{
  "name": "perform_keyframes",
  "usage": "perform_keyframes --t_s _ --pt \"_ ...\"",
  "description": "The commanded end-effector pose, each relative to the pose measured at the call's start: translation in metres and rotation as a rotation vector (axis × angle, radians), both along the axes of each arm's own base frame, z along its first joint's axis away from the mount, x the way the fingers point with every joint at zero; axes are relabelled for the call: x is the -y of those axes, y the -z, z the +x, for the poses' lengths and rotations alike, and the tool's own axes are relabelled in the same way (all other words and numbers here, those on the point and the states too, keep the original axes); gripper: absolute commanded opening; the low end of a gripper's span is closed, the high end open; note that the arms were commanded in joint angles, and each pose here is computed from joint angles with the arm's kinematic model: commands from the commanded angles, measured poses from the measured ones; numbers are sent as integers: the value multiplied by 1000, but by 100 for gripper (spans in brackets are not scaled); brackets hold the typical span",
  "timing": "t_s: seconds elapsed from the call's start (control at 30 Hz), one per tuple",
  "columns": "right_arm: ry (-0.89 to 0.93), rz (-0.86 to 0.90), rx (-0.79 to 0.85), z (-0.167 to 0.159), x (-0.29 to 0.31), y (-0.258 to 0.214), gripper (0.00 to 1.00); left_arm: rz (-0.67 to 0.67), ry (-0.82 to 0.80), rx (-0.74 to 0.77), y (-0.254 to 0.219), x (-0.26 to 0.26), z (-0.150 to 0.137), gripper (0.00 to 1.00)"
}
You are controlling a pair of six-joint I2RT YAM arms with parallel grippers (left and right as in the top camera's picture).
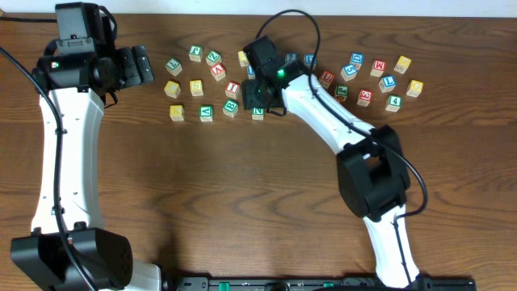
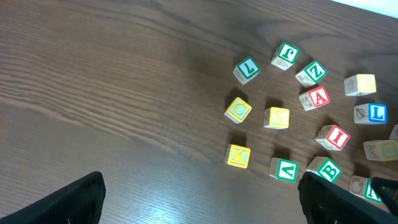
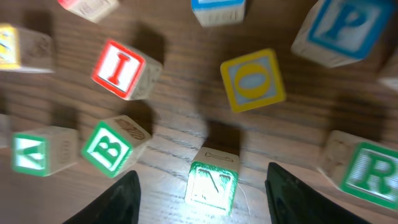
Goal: Spell out NEURIPS
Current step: 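Lower the right gripper onto the green N block and grasp it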
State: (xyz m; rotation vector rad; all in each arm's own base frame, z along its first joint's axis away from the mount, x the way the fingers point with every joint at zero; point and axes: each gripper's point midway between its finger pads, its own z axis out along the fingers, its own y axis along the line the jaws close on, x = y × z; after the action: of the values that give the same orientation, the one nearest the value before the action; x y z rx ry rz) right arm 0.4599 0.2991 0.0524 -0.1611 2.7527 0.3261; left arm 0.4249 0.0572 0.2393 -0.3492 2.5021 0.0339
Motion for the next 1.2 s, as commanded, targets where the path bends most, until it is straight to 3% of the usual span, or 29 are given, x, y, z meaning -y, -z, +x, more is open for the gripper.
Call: perform_keyframes --t_s 0.0,0.5,1.17 --pt "10 -31 -14 -2 1 15 55 6 -17 -13 4 -2 0 98" --pt "3 -51 -33 -6 -2 32 37 5 -17 -14 4 -2 0 98" --pt "-4 -96 -17 -11 -5 33 32 6 -16 -13 4 -2 0 98"
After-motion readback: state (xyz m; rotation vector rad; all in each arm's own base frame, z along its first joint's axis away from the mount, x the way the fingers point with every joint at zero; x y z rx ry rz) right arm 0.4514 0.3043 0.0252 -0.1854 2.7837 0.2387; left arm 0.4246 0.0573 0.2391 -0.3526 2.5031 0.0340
